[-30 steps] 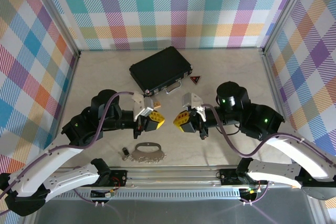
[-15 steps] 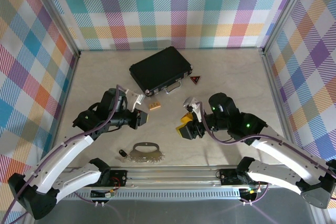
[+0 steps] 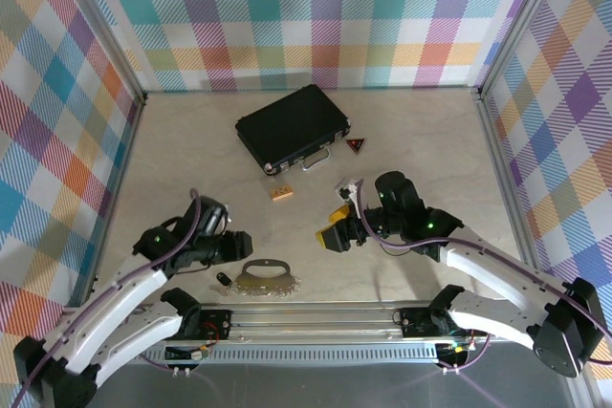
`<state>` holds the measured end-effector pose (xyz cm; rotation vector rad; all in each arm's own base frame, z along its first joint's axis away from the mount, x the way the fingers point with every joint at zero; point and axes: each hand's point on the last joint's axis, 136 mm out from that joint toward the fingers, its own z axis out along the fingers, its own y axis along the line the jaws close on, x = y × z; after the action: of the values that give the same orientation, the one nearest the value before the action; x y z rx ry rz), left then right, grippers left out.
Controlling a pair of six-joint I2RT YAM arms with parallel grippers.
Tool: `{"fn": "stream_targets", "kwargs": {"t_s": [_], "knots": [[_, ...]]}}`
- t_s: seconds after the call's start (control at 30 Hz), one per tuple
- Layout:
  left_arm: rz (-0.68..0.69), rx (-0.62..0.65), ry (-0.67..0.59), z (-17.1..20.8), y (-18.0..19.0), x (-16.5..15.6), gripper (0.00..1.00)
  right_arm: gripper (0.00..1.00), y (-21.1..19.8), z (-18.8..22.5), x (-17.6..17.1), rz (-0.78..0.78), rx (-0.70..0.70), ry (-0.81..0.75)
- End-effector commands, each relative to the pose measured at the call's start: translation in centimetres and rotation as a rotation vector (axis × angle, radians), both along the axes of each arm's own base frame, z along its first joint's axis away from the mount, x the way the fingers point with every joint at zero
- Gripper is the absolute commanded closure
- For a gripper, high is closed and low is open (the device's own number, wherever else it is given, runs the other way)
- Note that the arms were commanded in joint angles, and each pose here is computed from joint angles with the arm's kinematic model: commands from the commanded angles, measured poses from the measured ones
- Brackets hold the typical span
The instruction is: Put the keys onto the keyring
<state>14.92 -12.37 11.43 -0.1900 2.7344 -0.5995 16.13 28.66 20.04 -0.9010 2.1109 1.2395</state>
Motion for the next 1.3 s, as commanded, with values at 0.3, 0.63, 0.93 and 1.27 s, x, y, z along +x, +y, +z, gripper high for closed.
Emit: {"fn": "stream_targets", "kwargs": {"t_s": [0.3,0.63,0.93,1.27], "knots": [[0.247,0.054,0.127,-4.9,3.5,-3.4,0.27,0.14,1.3,-0.5,-0.5,0.086,0.107,0.049],[0.167,0.087,0.203,-7.7,1.6,-4.2,0.28,0.13,-0.3,-0.6,0.0,0.046,0.114,0.040],[0.118,0.042,0.208,-8.4,-1.3,-3.2,0.28,0.12,-1.6,0.2,1.1,0.001,0.117,0.032],[0.089,-0.055,0.171,-7.3,-4.7,-1.1,0.28,0.08,-2.4,0.6,1.3,-0.033,0.113,0.022]]}}
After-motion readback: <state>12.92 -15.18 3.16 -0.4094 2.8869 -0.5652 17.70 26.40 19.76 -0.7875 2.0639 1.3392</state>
